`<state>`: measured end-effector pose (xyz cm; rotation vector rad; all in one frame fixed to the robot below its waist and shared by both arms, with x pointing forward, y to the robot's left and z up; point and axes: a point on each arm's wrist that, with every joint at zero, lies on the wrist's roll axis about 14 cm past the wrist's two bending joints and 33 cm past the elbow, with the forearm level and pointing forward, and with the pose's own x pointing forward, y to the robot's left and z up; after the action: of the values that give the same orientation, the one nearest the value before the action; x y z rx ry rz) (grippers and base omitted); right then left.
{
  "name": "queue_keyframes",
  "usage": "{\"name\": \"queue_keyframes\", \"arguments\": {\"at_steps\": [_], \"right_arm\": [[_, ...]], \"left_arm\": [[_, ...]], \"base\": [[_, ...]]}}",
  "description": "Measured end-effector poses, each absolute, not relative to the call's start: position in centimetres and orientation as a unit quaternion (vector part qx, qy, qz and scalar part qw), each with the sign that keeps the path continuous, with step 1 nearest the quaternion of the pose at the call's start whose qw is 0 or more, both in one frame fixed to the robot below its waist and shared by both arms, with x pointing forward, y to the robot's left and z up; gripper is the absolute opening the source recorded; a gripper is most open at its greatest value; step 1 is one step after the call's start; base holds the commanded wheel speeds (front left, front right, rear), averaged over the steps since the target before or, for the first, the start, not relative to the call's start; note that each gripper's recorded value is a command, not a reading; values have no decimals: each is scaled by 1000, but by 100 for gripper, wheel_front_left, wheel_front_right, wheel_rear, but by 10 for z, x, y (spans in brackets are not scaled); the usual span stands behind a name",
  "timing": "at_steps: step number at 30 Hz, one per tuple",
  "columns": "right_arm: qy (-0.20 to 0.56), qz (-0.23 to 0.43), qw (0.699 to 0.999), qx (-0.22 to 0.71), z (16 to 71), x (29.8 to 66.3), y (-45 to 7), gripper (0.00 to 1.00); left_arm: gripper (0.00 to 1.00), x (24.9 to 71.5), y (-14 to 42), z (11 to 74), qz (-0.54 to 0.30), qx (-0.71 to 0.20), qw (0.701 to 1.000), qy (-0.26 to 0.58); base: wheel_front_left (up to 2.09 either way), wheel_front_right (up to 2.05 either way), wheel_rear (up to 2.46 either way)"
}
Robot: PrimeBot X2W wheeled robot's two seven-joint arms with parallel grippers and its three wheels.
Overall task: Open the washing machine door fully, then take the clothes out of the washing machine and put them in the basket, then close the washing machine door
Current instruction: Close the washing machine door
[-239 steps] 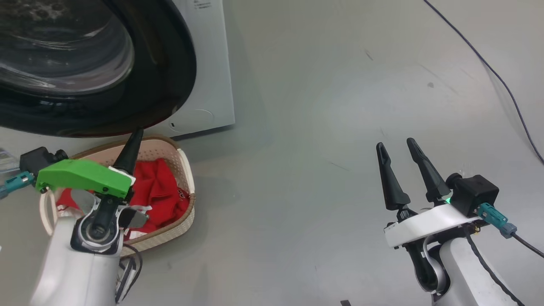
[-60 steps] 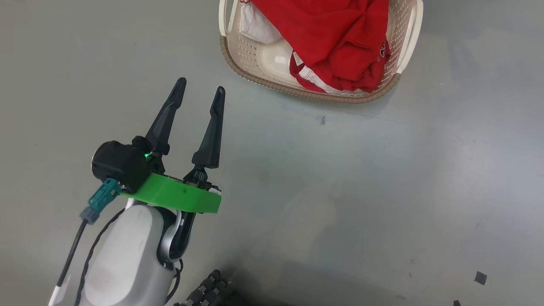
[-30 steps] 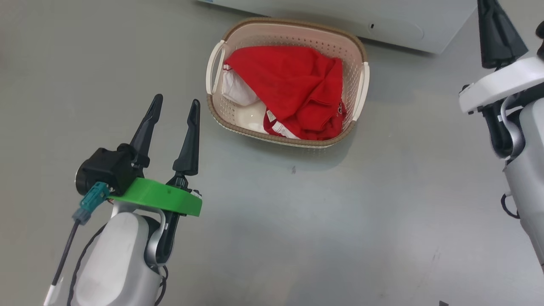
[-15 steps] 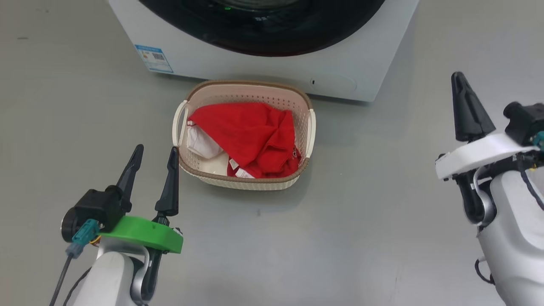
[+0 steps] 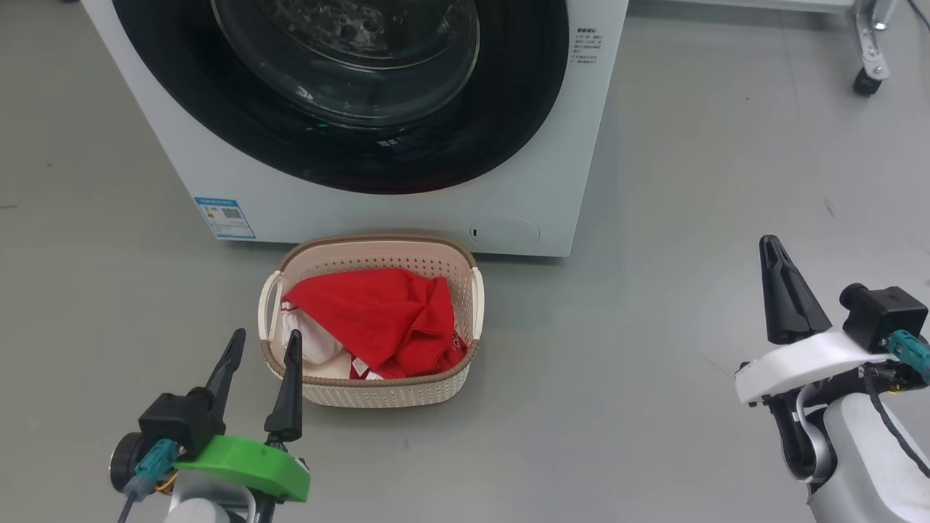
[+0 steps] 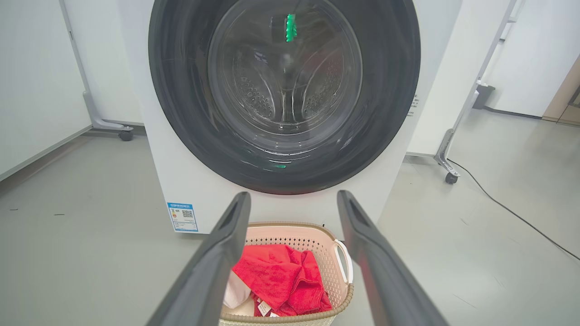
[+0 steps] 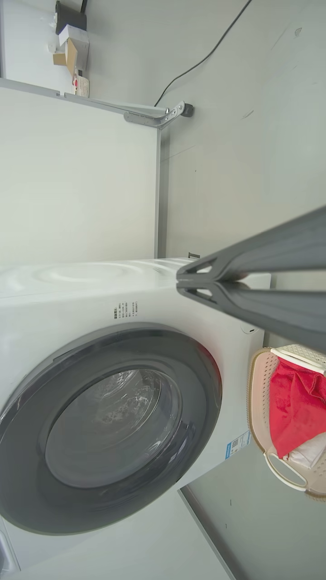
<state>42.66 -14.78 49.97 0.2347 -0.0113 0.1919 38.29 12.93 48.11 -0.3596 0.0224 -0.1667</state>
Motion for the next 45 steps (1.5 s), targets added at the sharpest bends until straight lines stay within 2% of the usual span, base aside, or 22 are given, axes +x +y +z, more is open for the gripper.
{"name": "queue_keyframes", "arguments": {"at_steps": [12, 13, 14, 45], "right_arm": [[-22, 55, 992, 112, 507, 385, -172, 0], [-20, 54, 992, 110, 505, 382, -173, 53], [-19, 55, 993, 104, 504, 379, -173, 100], [-33, 53, 993, 101, 511, 369, -167, 100]], "left_arm": [[100, 377, 117, 498, -102, -182, 978, -10], [100, 377, 118, 498, -101, -182, 978, -11], [100, 376, 119, 498, -100, -182, 978, -11], [100, 374, 131, 492, -72, -185, 980, -7]], "base": [[0, 0, 0], [0, 0, 0], [0, 0, 0], [0, 0, 0]]}}
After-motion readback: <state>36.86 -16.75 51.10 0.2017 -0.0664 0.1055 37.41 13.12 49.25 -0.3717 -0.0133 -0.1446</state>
